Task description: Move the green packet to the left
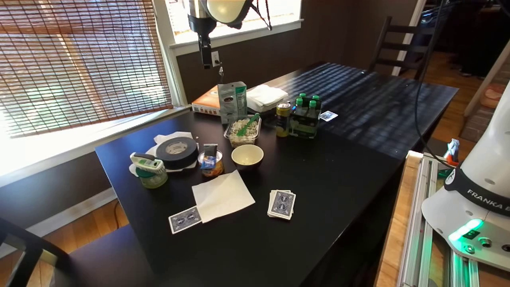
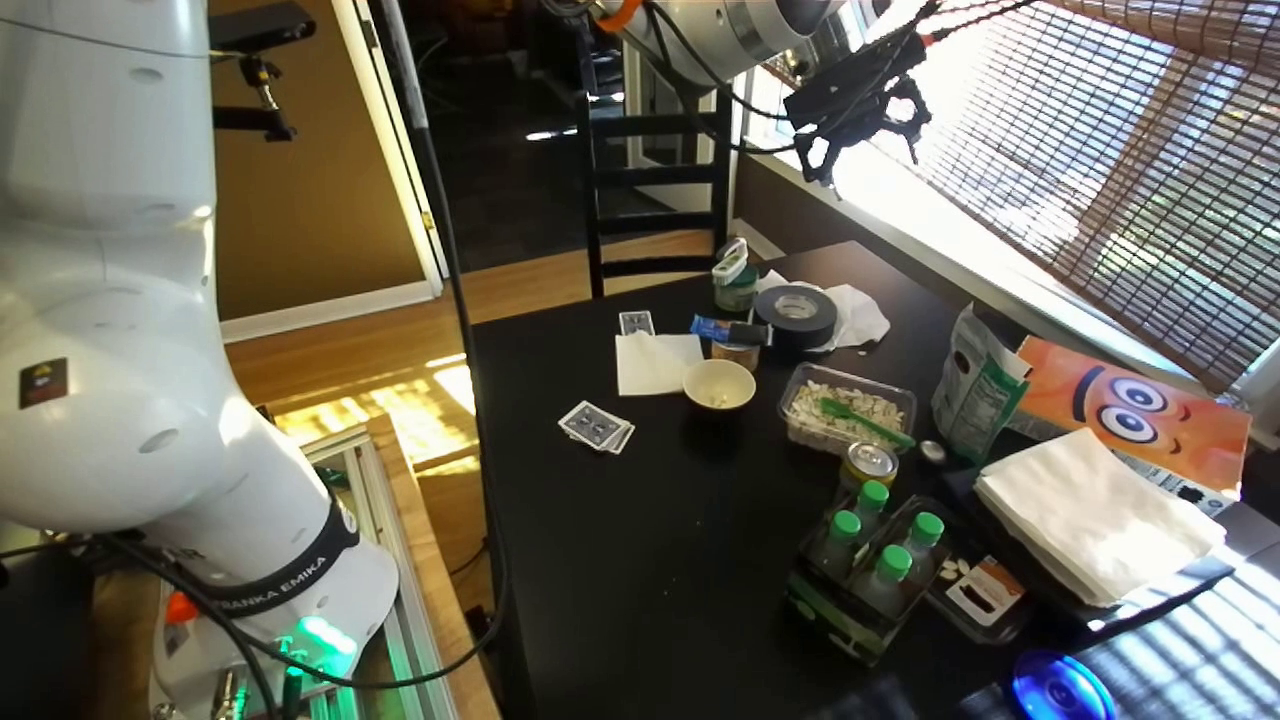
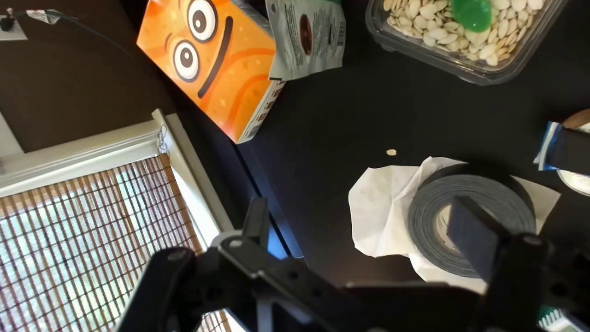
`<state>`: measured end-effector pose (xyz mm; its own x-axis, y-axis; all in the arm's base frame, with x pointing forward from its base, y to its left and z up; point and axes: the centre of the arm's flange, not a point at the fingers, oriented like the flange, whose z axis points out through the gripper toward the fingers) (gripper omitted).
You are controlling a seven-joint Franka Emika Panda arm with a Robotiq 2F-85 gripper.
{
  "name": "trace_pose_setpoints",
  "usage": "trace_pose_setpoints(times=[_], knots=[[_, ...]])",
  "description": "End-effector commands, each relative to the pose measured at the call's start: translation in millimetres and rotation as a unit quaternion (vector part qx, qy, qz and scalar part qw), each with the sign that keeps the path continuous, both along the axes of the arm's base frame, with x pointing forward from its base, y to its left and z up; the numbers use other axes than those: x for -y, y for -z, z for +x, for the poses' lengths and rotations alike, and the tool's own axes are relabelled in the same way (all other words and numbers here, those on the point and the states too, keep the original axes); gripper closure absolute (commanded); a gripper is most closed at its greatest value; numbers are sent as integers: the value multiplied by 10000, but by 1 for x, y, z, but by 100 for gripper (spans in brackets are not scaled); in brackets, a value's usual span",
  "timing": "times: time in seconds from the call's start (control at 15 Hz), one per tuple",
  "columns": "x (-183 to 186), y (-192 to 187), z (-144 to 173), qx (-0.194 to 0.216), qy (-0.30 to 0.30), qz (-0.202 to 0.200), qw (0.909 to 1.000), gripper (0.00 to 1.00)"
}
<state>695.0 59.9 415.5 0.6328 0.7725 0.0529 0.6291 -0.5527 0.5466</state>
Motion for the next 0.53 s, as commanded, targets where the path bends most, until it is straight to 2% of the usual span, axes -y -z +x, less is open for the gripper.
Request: trace_pose_setpoints(times=[0.0, 0.07, 0.2, 0.27, 0.47], knots=[[0, 0, 0, 1, 0, 0, 10000, 0], [0, 5, 4, -77, 142, -119, 9998, 0], [6, 21, 21, -284, -23, -588, 9979, 0], [12, 33, 36, -473, -117, -859, 9951, 0], [28, 69, 84, -1003, -211, -1191, 9876, 0]])
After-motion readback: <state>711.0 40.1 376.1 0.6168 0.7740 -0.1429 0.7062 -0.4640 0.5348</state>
